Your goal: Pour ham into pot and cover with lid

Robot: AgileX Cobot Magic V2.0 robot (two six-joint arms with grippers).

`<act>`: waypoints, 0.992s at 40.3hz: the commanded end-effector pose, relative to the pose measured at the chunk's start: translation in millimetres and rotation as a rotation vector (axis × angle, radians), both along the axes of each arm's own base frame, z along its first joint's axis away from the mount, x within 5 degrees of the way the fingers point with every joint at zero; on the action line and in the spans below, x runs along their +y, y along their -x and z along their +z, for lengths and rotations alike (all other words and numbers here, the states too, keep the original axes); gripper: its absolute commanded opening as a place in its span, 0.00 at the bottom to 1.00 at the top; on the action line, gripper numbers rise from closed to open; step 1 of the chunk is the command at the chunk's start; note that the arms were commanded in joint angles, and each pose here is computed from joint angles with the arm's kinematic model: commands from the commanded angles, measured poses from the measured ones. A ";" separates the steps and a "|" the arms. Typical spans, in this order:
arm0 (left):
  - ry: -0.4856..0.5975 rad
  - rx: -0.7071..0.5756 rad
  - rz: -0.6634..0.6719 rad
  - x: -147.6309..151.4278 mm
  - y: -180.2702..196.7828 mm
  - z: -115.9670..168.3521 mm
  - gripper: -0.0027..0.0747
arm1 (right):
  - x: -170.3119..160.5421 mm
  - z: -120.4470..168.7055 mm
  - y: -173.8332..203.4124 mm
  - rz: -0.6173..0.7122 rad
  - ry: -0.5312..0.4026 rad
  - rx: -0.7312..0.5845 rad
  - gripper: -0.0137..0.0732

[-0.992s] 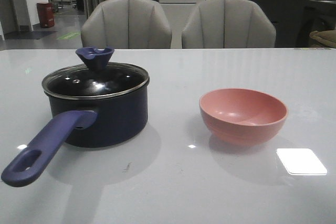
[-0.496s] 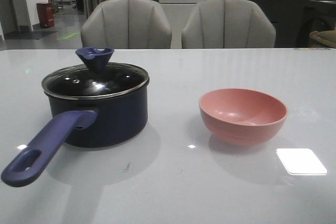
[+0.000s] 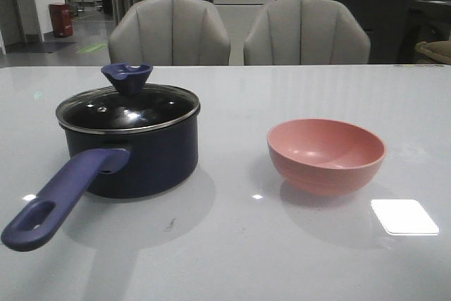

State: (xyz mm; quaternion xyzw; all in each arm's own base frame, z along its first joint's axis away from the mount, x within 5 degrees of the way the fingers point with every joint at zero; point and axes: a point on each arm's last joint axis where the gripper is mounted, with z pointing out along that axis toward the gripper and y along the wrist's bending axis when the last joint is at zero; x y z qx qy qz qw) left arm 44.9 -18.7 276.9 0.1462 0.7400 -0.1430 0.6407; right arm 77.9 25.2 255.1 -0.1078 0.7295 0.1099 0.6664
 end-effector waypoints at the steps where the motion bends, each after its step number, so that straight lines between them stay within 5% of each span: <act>1: 0.050 -0.082 -0.013 -1.2 -0.2 14.7 0.20 | -1.0 15.5 -0.5 -0.012 -0.026 -0.091 0.34; 22: 0.073 -0.226 0.235 9.5 -7.1 -40.7 0.20 | -1.0 15.5 -0.5 -0.012 -0.026 -0.091 0.34; 40: 0.099 -0.204 0.240 9.1 -9.7 -71.3 0.20 | -1.0 15.5 -0.5 -0.012 -0.026 -0.091 0.34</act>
